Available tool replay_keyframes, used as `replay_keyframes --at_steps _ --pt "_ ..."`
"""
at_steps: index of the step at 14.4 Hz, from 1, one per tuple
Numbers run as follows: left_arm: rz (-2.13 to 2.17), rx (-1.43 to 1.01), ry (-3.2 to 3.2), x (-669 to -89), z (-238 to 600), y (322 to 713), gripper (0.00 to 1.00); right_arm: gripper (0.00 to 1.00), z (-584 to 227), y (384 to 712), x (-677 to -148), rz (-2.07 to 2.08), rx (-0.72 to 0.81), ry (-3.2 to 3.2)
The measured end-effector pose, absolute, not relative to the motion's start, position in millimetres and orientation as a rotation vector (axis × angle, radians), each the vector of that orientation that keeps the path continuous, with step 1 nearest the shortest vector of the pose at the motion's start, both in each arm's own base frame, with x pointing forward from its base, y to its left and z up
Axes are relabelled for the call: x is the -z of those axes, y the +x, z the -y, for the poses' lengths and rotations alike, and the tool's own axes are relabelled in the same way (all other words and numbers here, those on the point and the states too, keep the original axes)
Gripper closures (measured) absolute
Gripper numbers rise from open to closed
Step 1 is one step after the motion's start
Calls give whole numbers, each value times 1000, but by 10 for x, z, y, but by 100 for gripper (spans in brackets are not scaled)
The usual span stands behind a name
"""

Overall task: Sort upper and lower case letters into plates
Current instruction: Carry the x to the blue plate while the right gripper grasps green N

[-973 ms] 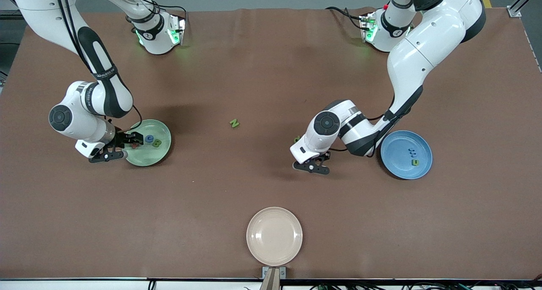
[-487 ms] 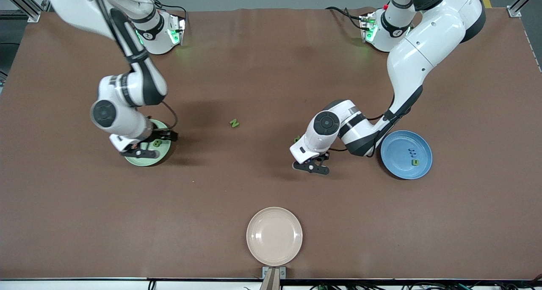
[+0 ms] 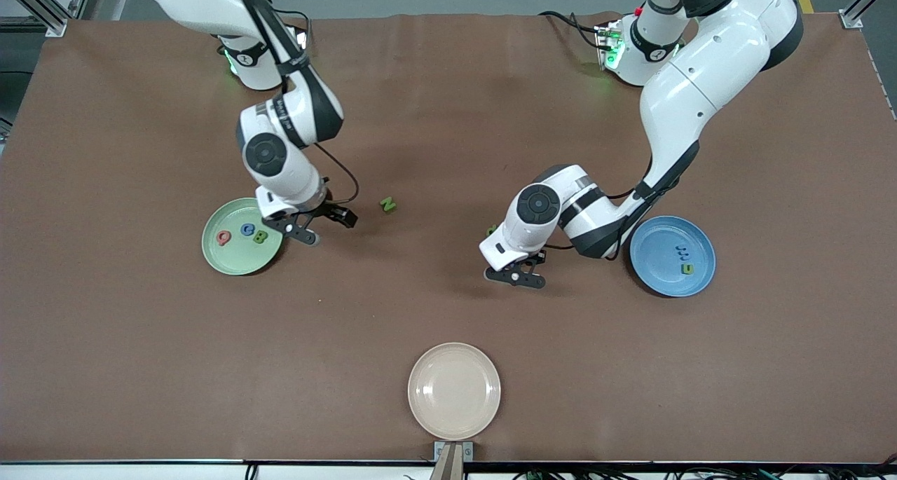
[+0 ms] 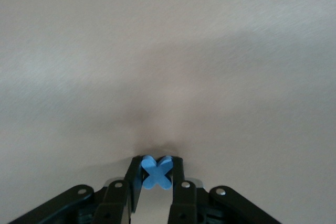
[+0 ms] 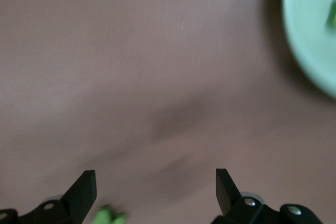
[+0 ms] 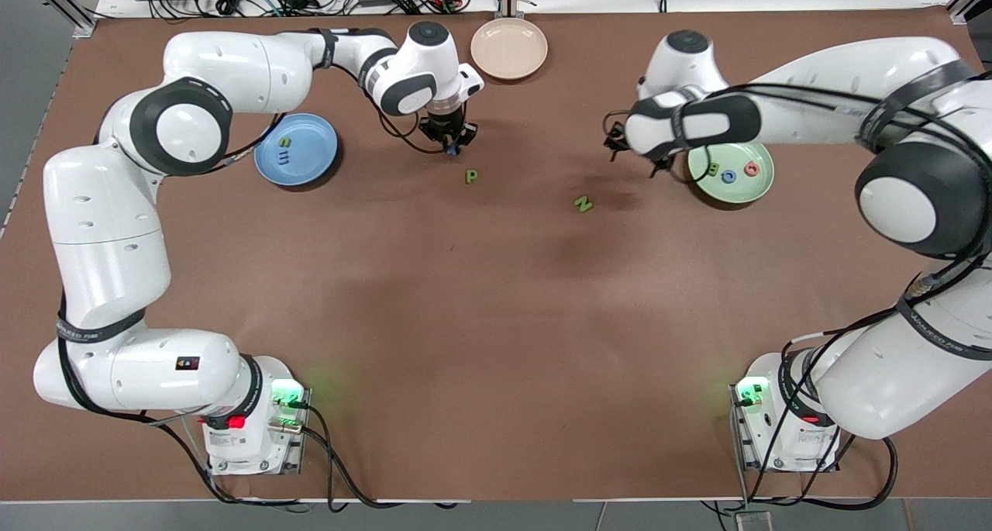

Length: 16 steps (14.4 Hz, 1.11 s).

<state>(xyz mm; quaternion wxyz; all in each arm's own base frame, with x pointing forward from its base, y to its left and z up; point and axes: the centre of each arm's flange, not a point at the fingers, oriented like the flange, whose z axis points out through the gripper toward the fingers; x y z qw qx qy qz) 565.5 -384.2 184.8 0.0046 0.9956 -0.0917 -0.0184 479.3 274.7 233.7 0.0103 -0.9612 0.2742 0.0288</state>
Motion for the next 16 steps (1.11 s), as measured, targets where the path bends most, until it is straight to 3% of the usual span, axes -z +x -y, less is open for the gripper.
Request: replay_keyframes --at_steps 3,7,9,16 --pt "258 140 3121 -2226 3574 5731 73 0 -3226 4476 -2205 -1100 -70 -2921" --pt "273 172 3081 -2641 2530 5785 73 4 -3386 4367 -2025 -1280 -48 -2842" --pt "326 156 3119 -2613 1957 5758 73 14 -3389 4362 -1929 -1321 -41 -2823" --pt "525 50 3247 -2336 973 5744 73 26 -3584 4235 -1721 -1360 -20 -2798"
